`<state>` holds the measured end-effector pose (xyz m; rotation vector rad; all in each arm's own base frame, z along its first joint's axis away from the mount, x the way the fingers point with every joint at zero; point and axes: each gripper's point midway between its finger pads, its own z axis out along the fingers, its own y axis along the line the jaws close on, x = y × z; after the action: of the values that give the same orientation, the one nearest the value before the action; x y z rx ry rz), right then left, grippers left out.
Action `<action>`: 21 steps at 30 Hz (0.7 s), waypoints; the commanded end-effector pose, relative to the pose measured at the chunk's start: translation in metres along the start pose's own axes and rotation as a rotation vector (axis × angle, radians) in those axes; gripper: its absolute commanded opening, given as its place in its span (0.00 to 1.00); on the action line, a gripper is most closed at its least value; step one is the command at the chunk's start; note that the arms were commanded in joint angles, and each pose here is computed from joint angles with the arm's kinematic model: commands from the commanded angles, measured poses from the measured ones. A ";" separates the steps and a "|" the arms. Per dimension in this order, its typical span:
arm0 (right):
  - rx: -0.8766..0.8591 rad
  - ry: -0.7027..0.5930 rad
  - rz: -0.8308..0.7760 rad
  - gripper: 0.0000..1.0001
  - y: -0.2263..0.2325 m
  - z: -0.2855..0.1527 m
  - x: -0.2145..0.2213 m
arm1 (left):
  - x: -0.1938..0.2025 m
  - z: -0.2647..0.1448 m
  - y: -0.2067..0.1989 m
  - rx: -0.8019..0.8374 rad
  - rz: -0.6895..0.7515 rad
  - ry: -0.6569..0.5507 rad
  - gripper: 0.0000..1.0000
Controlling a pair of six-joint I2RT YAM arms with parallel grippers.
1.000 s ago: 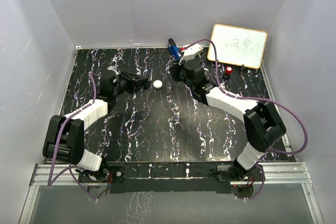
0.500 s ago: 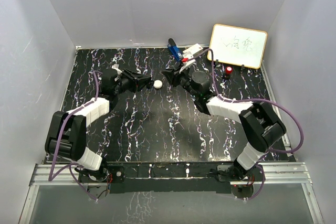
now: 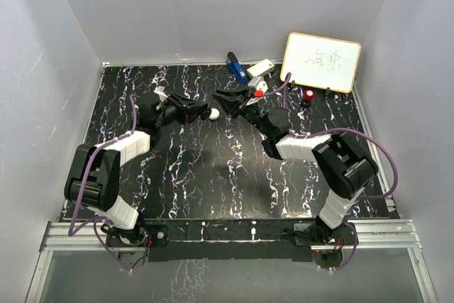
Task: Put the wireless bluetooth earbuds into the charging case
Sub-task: Place the earbud in the charging case.
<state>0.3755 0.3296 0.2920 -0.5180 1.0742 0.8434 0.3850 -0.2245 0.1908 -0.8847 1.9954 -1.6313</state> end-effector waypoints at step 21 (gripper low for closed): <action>-0.119 -0.147 -0.075 0.00 0.019 -0.003 -0.006 | 0.000 0.001 -0.037 0.076 -0.009 0.002 0.00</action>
<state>0.3674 0.3403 0.2760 -0.5838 0.9864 0.8804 0.3900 -0.2251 0.1987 -0.9201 1.9726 -1.6560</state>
